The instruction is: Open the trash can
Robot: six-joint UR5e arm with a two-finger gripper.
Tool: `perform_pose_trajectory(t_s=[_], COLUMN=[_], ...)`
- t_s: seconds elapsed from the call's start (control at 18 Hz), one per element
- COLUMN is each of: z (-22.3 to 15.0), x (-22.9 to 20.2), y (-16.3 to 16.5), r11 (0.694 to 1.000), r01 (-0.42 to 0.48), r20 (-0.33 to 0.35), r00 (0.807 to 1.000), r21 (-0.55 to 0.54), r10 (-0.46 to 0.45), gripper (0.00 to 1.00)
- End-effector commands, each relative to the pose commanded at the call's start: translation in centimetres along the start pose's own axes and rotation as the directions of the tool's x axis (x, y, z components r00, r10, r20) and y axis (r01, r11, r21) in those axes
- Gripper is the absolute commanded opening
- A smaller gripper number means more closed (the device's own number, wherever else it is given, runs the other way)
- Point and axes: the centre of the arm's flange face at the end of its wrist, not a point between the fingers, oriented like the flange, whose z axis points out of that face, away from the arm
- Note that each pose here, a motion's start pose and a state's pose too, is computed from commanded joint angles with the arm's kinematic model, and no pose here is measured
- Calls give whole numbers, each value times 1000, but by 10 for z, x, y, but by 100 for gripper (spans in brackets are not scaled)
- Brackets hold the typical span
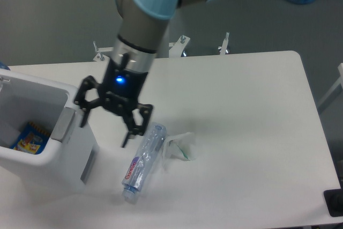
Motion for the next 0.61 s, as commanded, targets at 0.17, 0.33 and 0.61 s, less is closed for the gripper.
perform_pose_trajectory(t_s=[0.17, 0.33, 0.61], z=[12, 20, 21], x=[-52, -102, -173], y=[33, 68, 126], r11=[986, 970, 949], r01=[-112, -119, -141], r20=[121, 155, 154], r00=[984, 976, 970], r21=[-125, -211, -282], r10=[127, 153, 190], gripper=[100, 100, 100])
